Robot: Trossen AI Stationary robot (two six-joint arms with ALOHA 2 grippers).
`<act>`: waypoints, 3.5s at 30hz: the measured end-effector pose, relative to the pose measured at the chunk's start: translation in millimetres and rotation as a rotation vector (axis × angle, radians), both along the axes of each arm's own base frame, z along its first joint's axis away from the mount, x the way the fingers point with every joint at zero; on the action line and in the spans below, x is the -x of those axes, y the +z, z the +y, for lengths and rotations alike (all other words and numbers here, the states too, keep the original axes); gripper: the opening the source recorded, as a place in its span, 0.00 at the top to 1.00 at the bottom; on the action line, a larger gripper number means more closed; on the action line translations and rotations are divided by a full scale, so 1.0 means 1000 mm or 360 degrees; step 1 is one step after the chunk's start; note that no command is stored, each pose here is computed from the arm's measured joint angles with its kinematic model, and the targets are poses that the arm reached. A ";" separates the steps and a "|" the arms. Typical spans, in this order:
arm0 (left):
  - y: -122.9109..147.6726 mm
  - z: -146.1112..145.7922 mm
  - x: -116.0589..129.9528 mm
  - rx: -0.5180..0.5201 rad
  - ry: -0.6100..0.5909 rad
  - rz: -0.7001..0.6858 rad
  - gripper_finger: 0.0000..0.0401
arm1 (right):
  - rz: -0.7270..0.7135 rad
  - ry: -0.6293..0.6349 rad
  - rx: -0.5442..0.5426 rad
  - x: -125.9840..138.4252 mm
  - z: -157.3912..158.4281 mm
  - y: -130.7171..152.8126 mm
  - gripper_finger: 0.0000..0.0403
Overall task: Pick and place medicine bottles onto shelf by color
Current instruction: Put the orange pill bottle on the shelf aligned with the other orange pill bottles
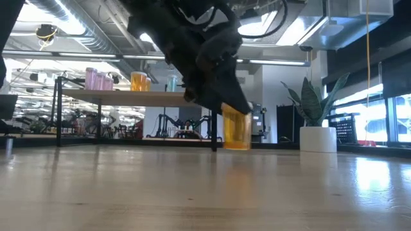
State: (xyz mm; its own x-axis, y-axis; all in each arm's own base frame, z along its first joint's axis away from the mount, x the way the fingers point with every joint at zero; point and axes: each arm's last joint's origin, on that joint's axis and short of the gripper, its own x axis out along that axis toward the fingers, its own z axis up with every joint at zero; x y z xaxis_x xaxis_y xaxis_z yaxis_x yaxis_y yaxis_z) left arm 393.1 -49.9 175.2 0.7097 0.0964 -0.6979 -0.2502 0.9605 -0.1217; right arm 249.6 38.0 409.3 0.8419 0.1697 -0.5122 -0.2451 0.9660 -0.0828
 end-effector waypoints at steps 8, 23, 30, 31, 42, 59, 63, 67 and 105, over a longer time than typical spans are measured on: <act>0.038 0.005 0.023 -0.0073 0.0097 0.0033 0.51 | 0.0195 -0.0224 -0.0105 0.005 -0.008 -0.009 0.37; 0.128 0.030 0.104 0.0047 0.0462 -0.0027 0.51 | 0.0186 -0.0599 0.0009 0.006 -0.018 -0.010 0.37; 0.150 0.055 0.150 -0.0027 0.0883 -0.0003 0.51 | 0.0142 -0.0802 0.0097 0.006 -0.022 -0.010 0.37; 0.151 0.059 0.156 -0.0030 0.0950 0.0010 0.51 | 0.0138 -0.0818 0.0109 0.006 -0.023 -0.009 0.37; 0.152 0.100 0.177 -0.0070 0.1406 0.0065 0.51 | 0.0112 -0.0925 0.0184 0.007 -0.025 -0.009 0.37; 0.149 0.116 0.185 -0.0109 0.1644 0.0103 0.51 | 0.0113 -0.0920 0.0182 0.007 -0.025 -0.009 0.37; 0.148 0.116 0.184 -0.0109 0.1660 0.0103 0.51 | 0.0114 -0.0920 0.0181 0.007 -0.025 -0.009 0.37; 0.147 0.117 0.182 -0.0095 0.1681 0.0089 0.51 | 0.0114 -0.0919 0.0183 0.007 -0.025 -0.009 0.37; 0.132 0.129 0.170 -0.0072 0.1872 0.0103 0.51 | 0.0118 -0.0903 0.0174 0.007 -0.024 -0.009 0.37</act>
